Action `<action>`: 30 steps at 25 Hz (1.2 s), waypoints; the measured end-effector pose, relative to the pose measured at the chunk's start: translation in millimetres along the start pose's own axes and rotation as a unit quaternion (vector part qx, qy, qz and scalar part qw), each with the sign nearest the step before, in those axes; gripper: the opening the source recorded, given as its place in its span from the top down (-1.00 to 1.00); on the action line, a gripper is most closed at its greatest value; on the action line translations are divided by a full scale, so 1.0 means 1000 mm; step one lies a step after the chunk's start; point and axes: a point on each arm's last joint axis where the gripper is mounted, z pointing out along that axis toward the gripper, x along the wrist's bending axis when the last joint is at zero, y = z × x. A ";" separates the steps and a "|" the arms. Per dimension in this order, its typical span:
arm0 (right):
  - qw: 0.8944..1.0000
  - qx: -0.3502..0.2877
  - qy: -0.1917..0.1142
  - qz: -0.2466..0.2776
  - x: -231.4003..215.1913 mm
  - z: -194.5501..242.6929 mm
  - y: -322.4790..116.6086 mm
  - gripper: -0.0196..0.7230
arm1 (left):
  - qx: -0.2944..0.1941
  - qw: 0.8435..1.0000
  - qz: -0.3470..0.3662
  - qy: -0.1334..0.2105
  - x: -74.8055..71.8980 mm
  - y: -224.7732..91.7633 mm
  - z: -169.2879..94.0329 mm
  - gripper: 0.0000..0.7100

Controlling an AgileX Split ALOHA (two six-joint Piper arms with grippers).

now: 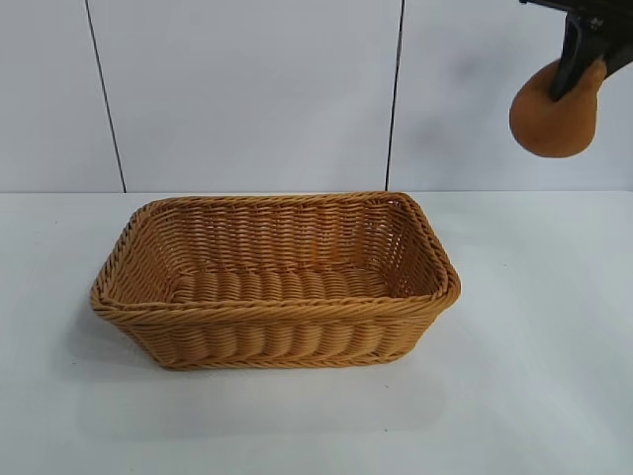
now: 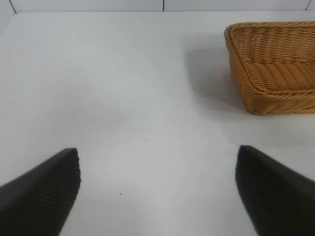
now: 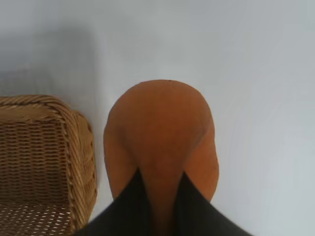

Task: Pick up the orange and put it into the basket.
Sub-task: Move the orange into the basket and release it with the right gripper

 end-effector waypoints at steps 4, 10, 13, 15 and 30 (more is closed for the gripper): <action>1.000 0.005 0.020 -0.019 0.022 0.003 -0.002 0.87 | 0.000 1.000 0.000 0.000 0.000 0.000 0.000 -0.73; 0.991 0.001 0.069 -0.116 0.117 0.013 -0.020 0.87 | 0.000 1.000 0.000 0.000 0.000 0.000 0.000 -0.73; 0.982 -0.001 0.095 -0.164 0.166 0.023 -0.036 0.87 | 0.000 1.000 0.000 0.000 0.000 0.000 0.000 -0.73; 0.977 0.008 0.103 -0.188 0.189 0.035 -0.046 0.87 | 0.000 1.000 0.000 0.000 0.000 0.000 0.000 -0.73; 0.970 0.096 0.057 -0.216 0.216 0.172 -0.077 0.84 | 0.000 1.000 0.000 0.000 0.000 0.000 0.000 -0.73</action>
